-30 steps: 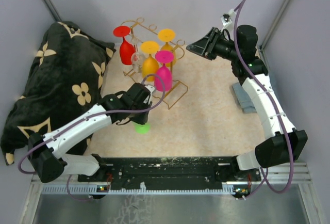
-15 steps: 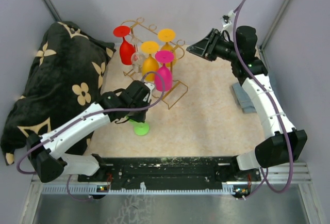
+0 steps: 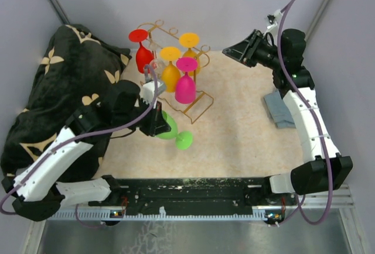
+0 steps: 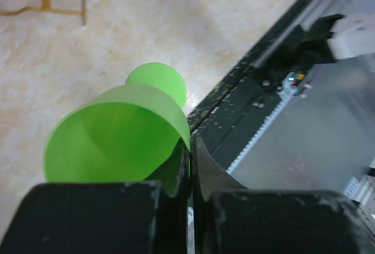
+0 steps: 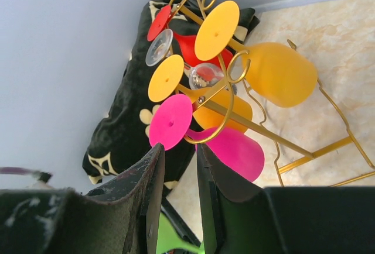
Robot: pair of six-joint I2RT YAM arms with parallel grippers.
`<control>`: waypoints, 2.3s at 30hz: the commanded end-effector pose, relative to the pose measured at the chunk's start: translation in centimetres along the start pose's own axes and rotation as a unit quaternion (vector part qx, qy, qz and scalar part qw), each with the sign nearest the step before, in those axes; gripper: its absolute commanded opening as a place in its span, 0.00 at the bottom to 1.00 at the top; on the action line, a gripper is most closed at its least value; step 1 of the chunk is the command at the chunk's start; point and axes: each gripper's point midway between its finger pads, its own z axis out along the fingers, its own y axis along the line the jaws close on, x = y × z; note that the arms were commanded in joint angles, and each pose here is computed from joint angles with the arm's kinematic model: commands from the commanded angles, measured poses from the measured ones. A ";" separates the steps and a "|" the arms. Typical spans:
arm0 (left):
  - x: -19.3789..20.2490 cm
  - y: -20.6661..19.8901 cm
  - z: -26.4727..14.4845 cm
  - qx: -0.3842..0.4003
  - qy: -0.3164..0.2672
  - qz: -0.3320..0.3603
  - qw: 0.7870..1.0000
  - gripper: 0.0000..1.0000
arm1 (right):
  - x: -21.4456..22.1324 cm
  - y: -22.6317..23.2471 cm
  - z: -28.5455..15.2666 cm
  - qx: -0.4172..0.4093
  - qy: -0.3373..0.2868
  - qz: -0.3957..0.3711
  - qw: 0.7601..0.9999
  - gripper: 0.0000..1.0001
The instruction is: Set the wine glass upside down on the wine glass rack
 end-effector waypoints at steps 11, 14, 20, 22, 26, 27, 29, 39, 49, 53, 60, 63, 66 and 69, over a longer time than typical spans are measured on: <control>-9.0 -12.0 -12.2 0.286 -0.252 0.107 0.919 0.00 | -1.4 1.4 -2.3 -0.010 -0.031 -0.024 0.999 0.29; -10.4 -12.5 -13.9 0.289 -0.296 0.123 0.902 0.00 | -1.1 1.0 -2.4 -0.007 -0.030 -0.017 0.999 0.29; -14.5 -12.6 -14.4 0.265 -0.350 0.119 0.890 0.00 | -0.3 1.1 -2.8 -0.010 -0.025 -0.013 1.000 0.29; -15.9 -12.7 -14.6 0.257 -0.370 0.125 0.884 0.00 | -0.2 1.1 -3.0 -0.008 -0.025 -0.014 1.000 0.29; -18.2 -11.8 -14.9 0.231 -0.402 0.137 0.875 0.00 | 0.3 0.9 -3.5 0.000 -0.025 -0.016 1.000 0.29; -18.8 -11.4 -14.8 0.227 -0.405 0.140 0.875 0.00 | 0.5 0.9 -3.6 0.001 -0.025 -0.015 1.000 0.29; -20.0 -10.3 -14.7 0.224 -0.408 0.139 0.874 0.00 | 0.8 0.7 -3.8 0.002 -0.025 -0.014 1.000 0.29; -24.5 -2.8 -14.3 0.303 -0.402 0.100 0.858 0.00 | 1.1 1.8 -4.8 -0.007 -0.030 -0.029 0.999 0.27; -23.4 -2.4 -15.4 0.473 -0.362 0.059 0.801 0.00 | 0.7 6.0 -4.4 -0.156 -0.030 -0.015 0.987 0.28; -23.0 -2.4 -16.0 0.517 -0.362 0.054 0.774 0.00 | 0.0 8.3 -4.5 -0.255 -0.028 0.011 0.967 0.28; -22.6 -2.4 -16.8 0.555 -0.369 0.045 0.744 0.00 | -1.0 12.9 -7.7 -0.446 -0.014 0.038 0.894 0.27; -22.4 -2.2 -17.4 0.586 -0.364 0.031 0.723 0.00 | -1.0 13.6 -8.2 -0.485 -0.007 0.049 0.873 0.27; -22.7 -1.8 -17.6 0.599 -0.367 0.017 0.711 0.00 | -0.7 14.4 -7.9 -0.493 0.000 0.045 0.869 0.27; -22.8 -1.6 -17.6 0.603 -0.371 0.005 0.706 0.00 | -0.5 15.5 -7.7 -0.507 0.007 0.041 0.861 0.27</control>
